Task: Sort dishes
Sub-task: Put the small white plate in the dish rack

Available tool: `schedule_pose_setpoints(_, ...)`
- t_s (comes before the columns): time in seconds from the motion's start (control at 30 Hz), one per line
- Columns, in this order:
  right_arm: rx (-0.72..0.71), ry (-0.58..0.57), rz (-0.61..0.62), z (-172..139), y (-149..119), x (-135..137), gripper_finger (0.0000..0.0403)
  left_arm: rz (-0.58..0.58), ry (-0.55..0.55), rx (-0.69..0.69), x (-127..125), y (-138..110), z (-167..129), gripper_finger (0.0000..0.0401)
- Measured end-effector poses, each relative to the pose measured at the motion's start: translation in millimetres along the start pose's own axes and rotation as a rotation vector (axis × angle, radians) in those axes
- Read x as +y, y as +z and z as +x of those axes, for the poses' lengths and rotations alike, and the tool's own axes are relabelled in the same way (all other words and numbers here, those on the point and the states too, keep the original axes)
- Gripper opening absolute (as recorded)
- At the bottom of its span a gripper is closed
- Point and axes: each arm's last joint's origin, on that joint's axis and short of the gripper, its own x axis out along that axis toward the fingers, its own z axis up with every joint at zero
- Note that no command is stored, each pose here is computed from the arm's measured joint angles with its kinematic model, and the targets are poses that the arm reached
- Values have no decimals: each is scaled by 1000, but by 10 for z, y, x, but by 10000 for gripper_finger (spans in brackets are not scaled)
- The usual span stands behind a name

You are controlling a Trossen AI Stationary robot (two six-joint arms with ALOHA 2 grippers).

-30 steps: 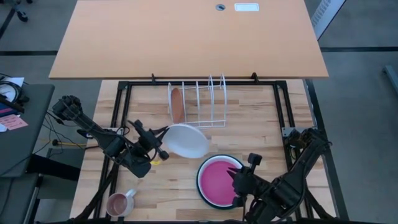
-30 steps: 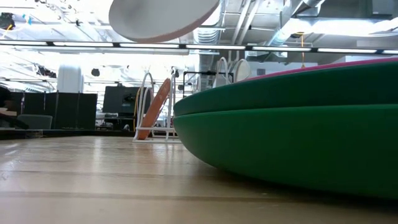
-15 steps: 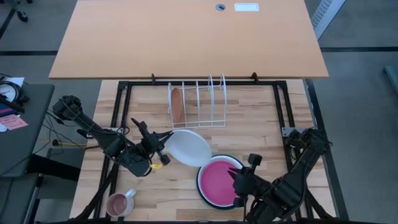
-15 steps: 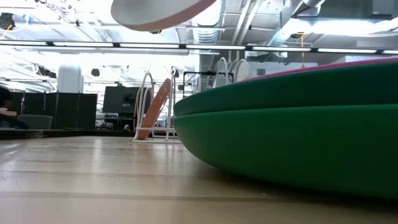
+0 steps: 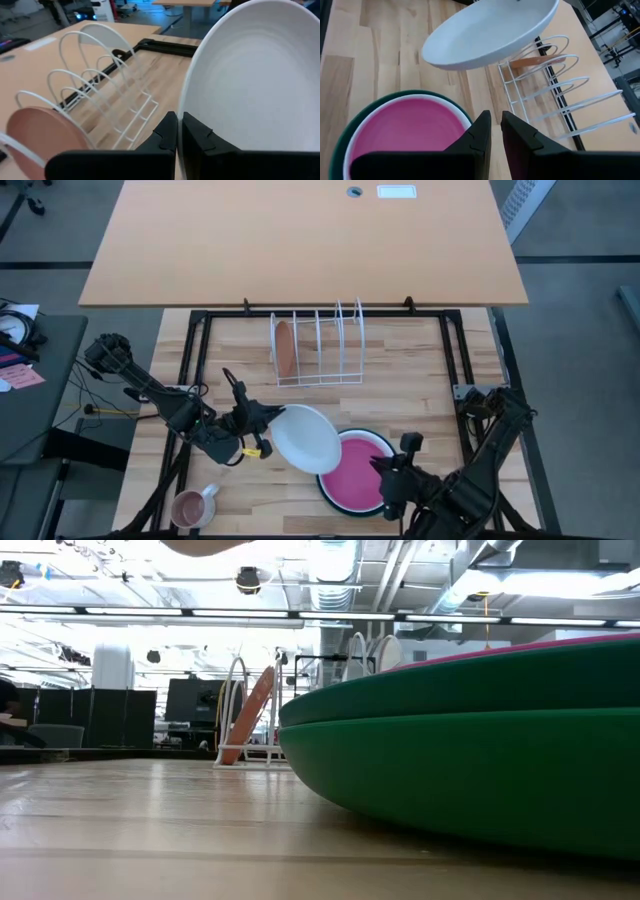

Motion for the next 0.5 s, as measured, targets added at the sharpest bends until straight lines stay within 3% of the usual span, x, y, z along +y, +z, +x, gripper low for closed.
schedule_pose_setpoints(0.13, 7, -11, 14, 45, 19, -26, 52, -5, 5, -5, -3, 2, 3, 0)
schedule_pose_setpoints(0.33, -110, -168, 249, 202, 123, -158, 52, -32, 39, -19, 8, 0, 4, 0)
schedule_pose_setpoints(0.5, -94, -166, 340, 378, 228, -226, 52, -32, 59, -29, 14, 2, 4, 0)
